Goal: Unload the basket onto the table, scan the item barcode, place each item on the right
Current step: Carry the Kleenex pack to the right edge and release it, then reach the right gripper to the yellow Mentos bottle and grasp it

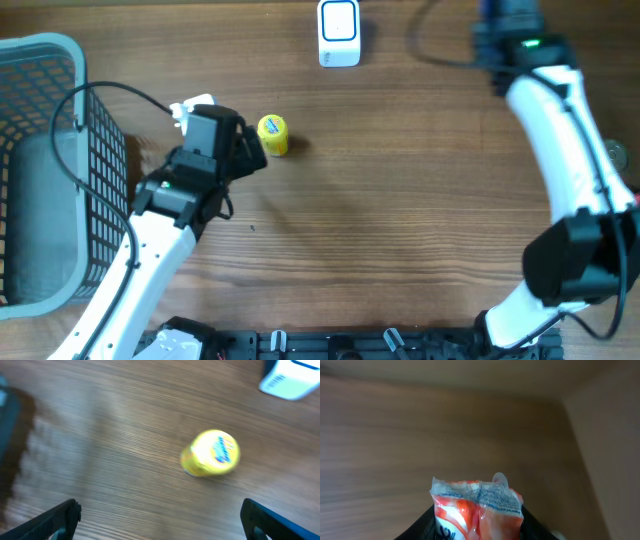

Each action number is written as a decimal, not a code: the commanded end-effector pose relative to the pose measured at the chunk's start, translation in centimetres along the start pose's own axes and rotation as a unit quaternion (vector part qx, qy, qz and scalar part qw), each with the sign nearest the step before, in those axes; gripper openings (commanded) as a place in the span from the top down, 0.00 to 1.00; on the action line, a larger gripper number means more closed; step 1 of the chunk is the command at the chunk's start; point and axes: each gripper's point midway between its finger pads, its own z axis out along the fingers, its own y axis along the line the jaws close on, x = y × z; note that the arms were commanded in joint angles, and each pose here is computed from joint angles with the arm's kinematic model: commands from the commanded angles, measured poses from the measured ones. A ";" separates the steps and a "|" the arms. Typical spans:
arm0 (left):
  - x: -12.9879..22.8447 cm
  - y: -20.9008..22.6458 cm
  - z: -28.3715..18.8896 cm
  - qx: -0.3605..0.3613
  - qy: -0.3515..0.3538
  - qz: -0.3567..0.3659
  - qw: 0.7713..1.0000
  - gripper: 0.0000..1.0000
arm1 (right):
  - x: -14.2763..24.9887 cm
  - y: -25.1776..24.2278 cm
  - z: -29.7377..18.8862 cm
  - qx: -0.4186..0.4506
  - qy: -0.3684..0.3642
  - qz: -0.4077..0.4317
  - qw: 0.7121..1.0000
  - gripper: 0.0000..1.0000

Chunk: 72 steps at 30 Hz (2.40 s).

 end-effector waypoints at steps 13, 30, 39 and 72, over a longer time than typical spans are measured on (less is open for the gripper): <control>1.8 -4.6 -1.2 0.059 0.010 0.050 0.997 0.00 | 20.4 -13.2 17.1 -0.067 0.229 0.279 0.930 0.40; -0.1 -3.7 -1.7 0.039 -0.033 0.036 0.998 0.00 | 2.1 -16.3 -7.8 -0.152 -0.074 0.310 0.936 0.00; -5.4 -0.6 -9.2 0.127 -0.143 0.092 0.977 0.00 | -1.7 2.9 -18.0 -0.464 -0.051 0.219 0.857 0.00; -3.6 8.2 -16.0 -0.003 -0.211 -0.029 0.977 0.00 | 9.2 40.5 -14.0 -0.325 0.173 0.117 0.923 0.00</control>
